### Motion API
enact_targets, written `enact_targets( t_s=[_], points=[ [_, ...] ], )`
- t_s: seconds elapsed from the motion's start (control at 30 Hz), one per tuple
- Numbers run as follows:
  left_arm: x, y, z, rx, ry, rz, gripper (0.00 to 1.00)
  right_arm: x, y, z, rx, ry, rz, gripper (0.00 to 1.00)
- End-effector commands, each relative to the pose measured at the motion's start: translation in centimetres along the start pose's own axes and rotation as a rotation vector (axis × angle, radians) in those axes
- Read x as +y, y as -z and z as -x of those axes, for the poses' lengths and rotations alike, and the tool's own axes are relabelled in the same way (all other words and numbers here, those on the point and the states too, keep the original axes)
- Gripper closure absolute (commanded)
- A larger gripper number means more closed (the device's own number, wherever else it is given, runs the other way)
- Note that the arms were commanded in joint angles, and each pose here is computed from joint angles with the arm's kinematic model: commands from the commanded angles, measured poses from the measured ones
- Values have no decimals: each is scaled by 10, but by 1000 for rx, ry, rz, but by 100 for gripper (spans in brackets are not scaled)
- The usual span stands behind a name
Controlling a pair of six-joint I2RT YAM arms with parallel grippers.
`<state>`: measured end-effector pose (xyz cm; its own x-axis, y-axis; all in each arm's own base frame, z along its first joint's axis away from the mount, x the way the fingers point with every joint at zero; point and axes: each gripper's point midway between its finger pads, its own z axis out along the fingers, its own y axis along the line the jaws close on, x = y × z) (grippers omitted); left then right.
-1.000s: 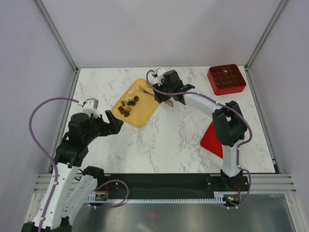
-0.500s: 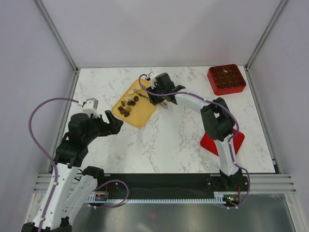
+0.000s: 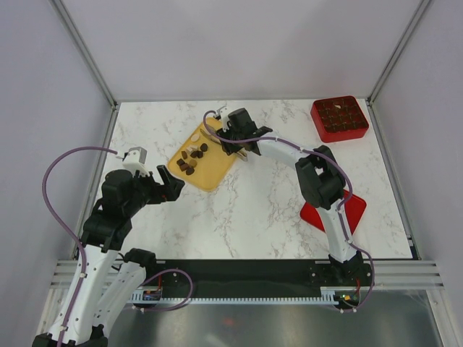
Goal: Pack the chocolate
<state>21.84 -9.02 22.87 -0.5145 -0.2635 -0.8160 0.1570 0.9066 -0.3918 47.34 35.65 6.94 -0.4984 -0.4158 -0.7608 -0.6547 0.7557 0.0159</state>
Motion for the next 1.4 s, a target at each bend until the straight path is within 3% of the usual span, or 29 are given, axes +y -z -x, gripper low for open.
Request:
enact_targets(
  t_s=[0.0, 0.27, 0.6, 0.8, 1.13, 1.37],
  points=[
    [2, -1, 8, -38, -15, 9, 0, -2, 10, 28, -60, 26, -20, 53],
    [2, -1, 8, -38, -15, 8, 0, -1, 40, 30, -58, 21, -28, 65],
    [2, 0, 8, -41, -15, 8, 0, -13, 94, 55, -69, -79, -81, 66],
    [2, 0, 8, -41, -15, 9, 0, -76, 138, 56, -60, -201, -180, 66],
    [1, -2, 6, -27, -15, -1, 0, -257, 220, 10, -46, -447, -612, 66],
    [1, -2, 6, -27, -14, 2, 0, -320, 239, -20, -45, -583, -728, 66]
  ],
)
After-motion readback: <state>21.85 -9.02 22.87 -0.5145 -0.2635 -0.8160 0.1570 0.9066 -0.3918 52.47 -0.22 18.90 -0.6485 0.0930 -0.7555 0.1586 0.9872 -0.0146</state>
